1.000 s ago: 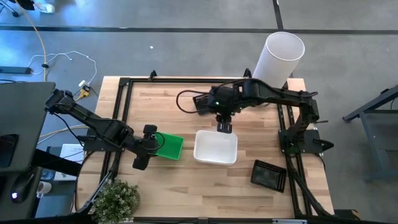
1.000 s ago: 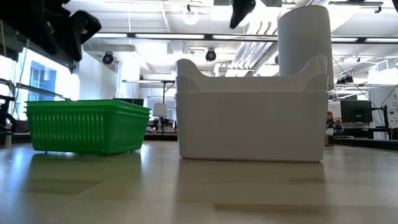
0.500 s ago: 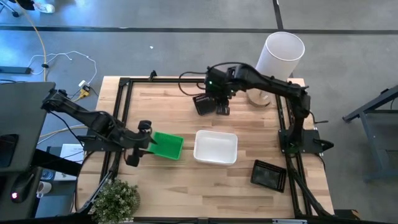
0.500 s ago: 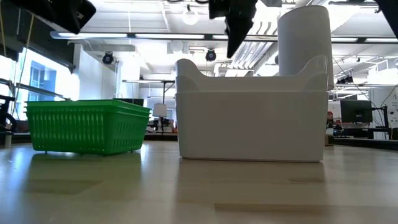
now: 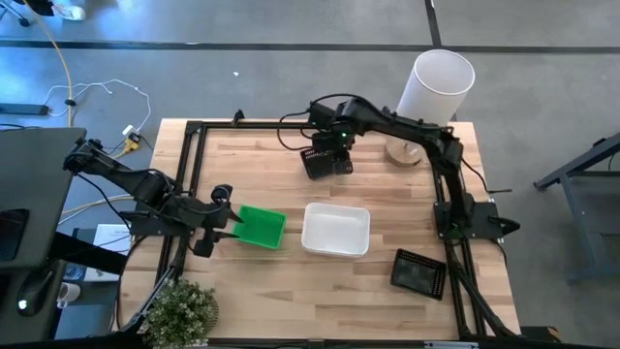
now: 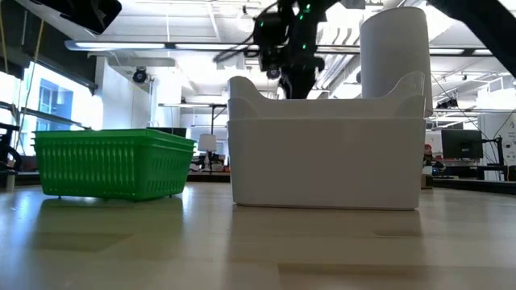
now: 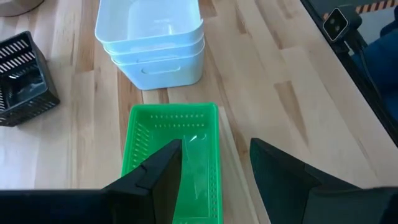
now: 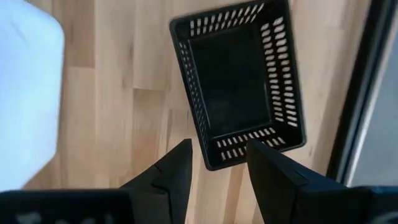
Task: Stack baskets by color
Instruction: Stack the top black bin on the black bin
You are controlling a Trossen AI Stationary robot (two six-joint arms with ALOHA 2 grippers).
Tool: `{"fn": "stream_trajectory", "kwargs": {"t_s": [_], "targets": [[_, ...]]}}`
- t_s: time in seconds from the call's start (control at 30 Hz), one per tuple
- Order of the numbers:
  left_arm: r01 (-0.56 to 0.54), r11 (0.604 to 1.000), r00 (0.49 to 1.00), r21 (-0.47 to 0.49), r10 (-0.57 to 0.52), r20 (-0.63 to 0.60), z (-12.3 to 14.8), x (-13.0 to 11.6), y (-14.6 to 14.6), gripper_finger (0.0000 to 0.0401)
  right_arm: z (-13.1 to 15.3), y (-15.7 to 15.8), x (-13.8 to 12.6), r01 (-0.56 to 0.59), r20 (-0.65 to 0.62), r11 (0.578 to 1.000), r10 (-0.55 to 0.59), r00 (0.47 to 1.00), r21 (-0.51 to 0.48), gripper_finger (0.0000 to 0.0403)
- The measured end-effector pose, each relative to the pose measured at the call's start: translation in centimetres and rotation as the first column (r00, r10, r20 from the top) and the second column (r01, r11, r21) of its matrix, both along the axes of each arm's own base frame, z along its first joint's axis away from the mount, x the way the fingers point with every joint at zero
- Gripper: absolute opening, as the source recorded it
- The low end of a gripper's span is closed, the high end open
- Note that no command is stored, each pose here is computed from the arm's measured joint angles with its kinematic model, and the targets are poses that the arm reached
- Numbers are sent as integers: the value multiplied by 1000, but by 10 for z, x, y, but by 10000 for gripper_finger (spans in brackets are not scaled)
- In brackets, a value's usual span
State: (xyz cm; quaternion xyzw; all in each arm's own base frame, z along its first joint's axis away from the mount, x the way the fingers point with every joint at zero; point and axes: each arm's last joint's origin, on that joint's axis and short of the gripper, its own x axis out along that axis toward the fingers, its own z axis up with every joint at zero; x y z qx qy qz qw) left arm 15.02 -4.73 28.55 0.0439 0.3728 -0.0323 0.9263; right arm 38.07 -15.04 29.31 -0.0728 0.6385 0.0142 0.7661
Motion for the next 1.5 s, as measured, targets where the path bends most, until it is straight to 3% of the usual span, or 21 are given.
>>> {"fn": "stream_trajectory", "kwargs": {"t_s": [0.5, 1.13, 1.5], "targets": [[8, 1000, 1000, 8, -8, -1, 0, 0, 0, 177, -73, -14, 27, -31, -172, 999, 29, 985, -7, 138], [7, 1000, 1000, 9, -7, 0, 0, 0, 0, 177, -112, -9, 39, -60, -249, 998, 64, 966, 23, 138], [5, 1000, 1000, 11, -5, 0, 0, 0, 0, 177, -95, -13, 45, -59, -217, 997, 48, 975, -45, 138]]}}
